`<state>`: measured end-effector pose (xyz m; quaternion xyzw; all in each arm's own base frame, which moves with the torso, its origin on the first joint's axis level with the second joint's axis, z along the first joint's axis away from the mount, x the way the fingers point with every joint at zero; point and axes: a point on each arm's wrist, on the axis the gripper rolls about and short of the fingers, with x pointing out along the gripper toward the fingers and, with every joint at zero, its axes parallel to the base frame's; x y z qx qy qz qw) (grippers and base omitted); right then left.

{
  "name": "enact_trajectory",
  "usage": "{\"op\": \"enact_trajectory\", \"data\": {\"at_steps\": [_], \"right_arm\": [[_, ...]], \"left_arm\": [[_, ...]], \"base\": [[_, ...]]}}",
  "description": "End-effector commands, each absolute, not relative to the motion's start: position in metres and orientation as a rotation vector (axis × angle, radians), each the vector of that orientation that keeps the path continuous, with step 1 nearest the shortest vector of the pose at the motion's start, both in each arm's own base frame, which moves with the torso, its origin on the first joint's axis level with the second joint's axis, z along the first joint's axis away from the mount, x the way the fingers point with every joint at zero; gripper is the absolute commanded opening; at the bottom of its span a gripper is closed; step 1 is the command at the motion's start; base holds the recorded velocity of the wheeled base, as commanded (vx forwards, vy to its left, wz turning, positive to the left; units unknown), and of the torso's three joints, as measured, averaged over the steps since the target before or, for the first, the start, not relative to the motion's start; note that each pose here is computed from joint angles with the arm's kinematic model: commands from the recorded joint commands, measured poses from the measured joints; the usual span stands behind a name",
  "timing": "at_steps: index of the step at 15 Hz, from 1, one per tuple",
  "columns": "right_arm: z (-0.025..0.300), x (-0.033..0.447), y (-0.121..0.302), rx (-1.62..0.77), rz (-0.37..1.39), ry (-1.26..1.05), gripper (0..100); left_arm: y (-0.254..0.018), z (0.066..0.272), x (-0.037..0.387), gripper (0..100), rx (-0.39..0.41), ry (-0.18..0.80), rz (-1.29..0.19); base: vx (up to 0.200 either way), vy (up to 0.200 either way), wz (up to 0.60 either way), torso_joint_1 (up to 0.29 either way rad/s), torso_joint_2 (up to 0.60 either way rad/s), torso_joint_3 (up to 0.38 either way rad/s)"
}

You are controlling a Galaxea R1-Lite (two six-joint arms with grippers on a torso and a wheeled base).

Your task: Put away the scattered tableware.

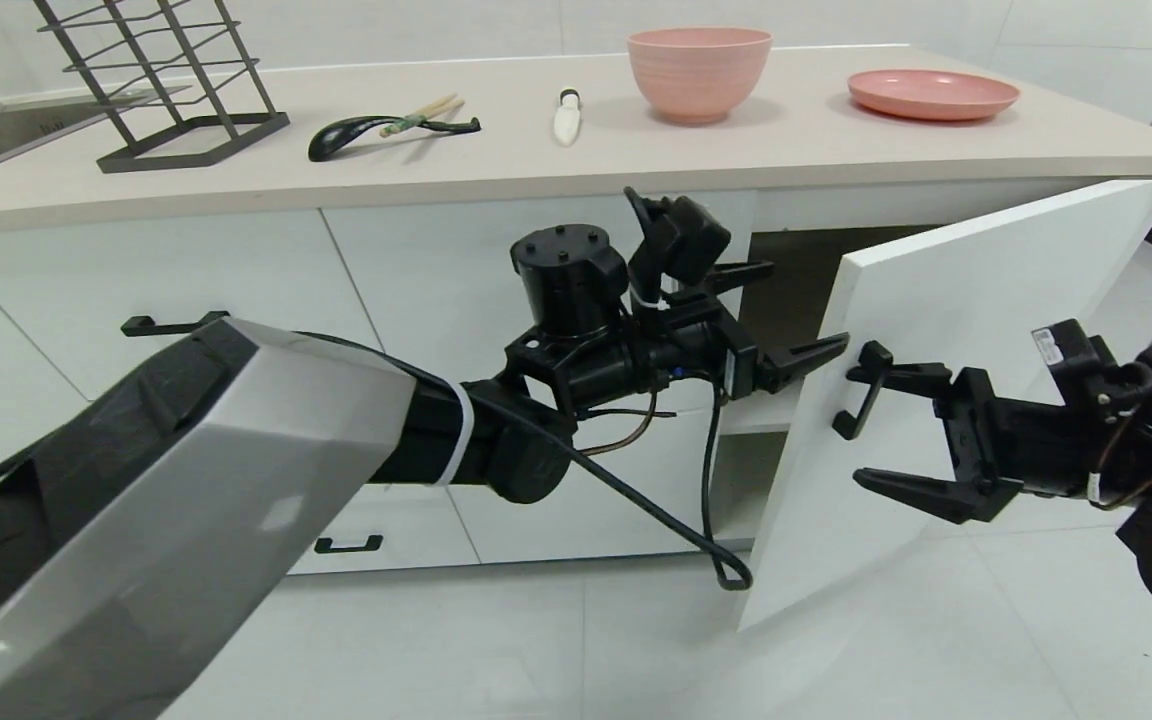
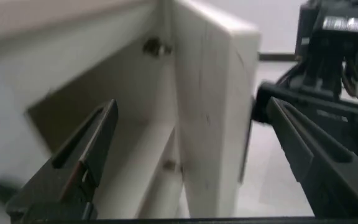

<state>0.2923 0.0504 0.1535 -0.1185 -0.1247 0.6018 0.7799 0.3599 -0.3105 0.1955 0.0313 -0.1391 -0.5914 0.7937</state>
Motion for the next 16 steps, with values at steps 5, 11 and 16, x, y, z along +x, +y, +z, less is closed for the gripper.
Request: {"op": "enact_trajectory", "data": {"at_steps": [5,11,16], "right_arm": [[0.153,0.255,0.046,-0.278,1.314,-0.274,100],[0.120,0.264,-0.002,-0.242,1.021,-0.126,100],[0.110,0.262,-0.029,-0.225,0.925,-0.078,100]], "left_arm": [[-0.366,0.167,0.333,100,0.024,-0.319,-1.478],[-0.387,0.167,0.307,100,-0.087,-0.326,-1.532],[-0.390,0.159,0.309,100,-0.091,-0.301,-1.516]], "base": [[0.000,0.000,0.00,0.000,0.00,0.000],[0.000,0.000,0.00,0.000,0.00,0.000],[0.000,0.000,0.00,0.000,0.00,0.000]]}}
